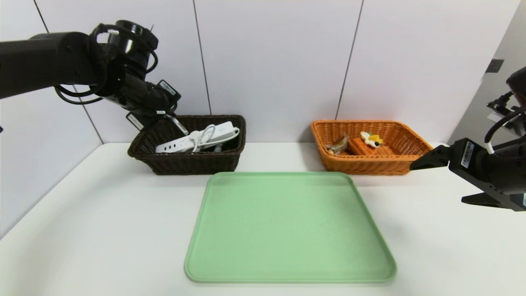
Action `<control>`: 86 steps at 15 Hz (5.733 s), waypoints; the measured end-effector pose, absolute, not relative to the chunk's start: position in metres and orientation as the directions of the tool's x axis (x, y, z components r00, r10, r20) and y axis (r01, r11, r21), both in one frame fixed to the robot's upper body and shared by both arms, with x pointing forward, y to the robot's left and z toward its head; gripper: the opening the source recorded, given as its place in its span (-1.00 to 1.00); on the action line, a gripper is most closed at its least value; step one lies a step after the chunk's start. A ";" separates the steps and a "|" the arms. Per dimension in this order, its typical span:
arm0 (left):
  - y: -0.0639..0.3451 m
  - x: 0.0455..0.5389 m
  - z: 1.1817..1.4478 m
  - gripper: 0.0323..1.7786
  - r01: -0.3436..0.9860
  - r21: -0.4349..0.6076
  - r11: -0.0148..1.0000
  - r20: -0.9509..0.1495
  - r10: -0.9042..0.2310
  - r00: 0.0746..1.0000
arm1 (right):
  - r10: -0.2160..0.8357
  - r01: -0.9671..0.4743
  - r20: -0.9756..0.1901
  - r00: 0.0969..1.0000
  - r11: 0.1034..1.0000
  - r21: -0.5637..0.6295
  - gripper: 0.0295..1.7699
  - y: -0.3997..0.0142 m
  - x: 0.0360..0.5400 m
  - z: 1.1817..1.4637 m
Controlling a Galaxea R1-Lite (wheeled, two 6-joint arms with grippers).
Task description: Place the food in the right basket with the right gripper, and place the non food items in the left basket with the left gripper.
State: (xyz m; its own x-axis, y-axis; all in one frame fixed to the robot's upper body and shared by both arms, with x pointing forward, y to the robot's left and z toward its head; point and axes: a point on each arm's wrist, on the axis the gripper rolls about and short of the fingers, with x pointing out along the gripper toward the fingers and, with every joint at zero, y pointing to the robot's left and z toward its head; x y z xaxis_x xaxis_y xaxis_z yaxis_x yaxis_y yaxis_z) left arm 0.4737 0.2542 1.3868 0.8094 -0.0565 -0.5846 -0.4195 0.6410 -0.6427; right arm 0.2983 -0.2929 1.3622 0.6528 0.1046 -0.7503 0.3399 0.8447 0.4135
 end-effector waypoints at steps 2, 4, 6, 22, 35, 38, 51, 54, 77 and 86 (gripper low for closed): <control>0.262 0.490 1.367 -0.98 -0.465 -0.642 0.610 -0.616 -0.049 0.786 | 0.104 0.340 -0.752 0.651 0.846 0.412 0.93 -0.293 0.298 1.362; 0.269 0.502 1.351 -0.98 -0.501 -0.622 0.601 -0.644 -0.029 0.764 | 0.105 0.338 -0.752 0.650 0.847 0.410 0.93 -0.293 0.298 1.361; 0.273 0.510 1.342 -0.98 -0.512 -0.614 0.601 -0.651 -0.019 0.759 | 0.106 0.337 -0.753 0.650 0.847 0.411 0.93 -0.292 0.298 1.361; 0.282 0.510 1.346 0.46 -0.483 -0.591 0.646 -0.636 -0.005 0.771 | 0.110 0.174 -0.730 0.675 0.937 0.303 0.93 -0.289 0.299 1.369; 0.290 0.449 1.416 0.83 -0.002 -0.013 1.000 -0.508 -0.005 0.861 | 0.139 -0.235 -0.680 0.720 0.971 -0.050 0.93 -0.289 0.299 1.385; 0.293 0.433 1.427 0.86 0.022 0.160 0.987 -0.483 0.059 0.874 | 0.134 -0.228 -0.679 0.722 0.972 -0.051 0.93 -0.291 0.297 1.385; 0.325 0.220 1.439 0.90 -0.126 0.247 0.961 -0.379 0.215 0.900 | -0.006 -0.032 -0.563 0.826 0.998 -0.059 0.93 -0.333 0.204 1.388; 0.335 0.156 1.418 0.90 -0.182 0.211 0.960 -0.308 0.242 0.920 | -0.011 -0.021 -0.506 0.862 0.998 -0.058 0.93 -0.335 0.158 1.368; 0.333 0.068 1.193 0.90 0.026 0.158 0.987 0.082 -0.039 0.996 | 0.054 -0.024 0.149 0.987 0.980 -0.198 0.93 -0.335 0.067 1.199; 0.334 0.069 1.182 0.90 0.010 0.021 1.000 -0.003 -0.010 1.000 | 0.033 -0.033 0.001 0.999 0.998 -0.061 0.93 -0.336 0.069 1.182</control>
State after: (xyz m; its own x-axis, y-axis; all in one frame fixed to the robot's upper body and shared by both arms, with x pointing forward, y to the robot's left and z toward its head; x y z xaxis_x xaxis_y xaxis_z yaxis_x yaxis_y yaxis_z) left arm 0.0690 0.3336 1.1820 0.9999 -0.0098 -0.0034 0.0099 0.9997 0.0210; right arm 0.0690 -0.3359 1.1825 0.9994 0.0334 0.0013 -0.0333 0.9976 -0.0606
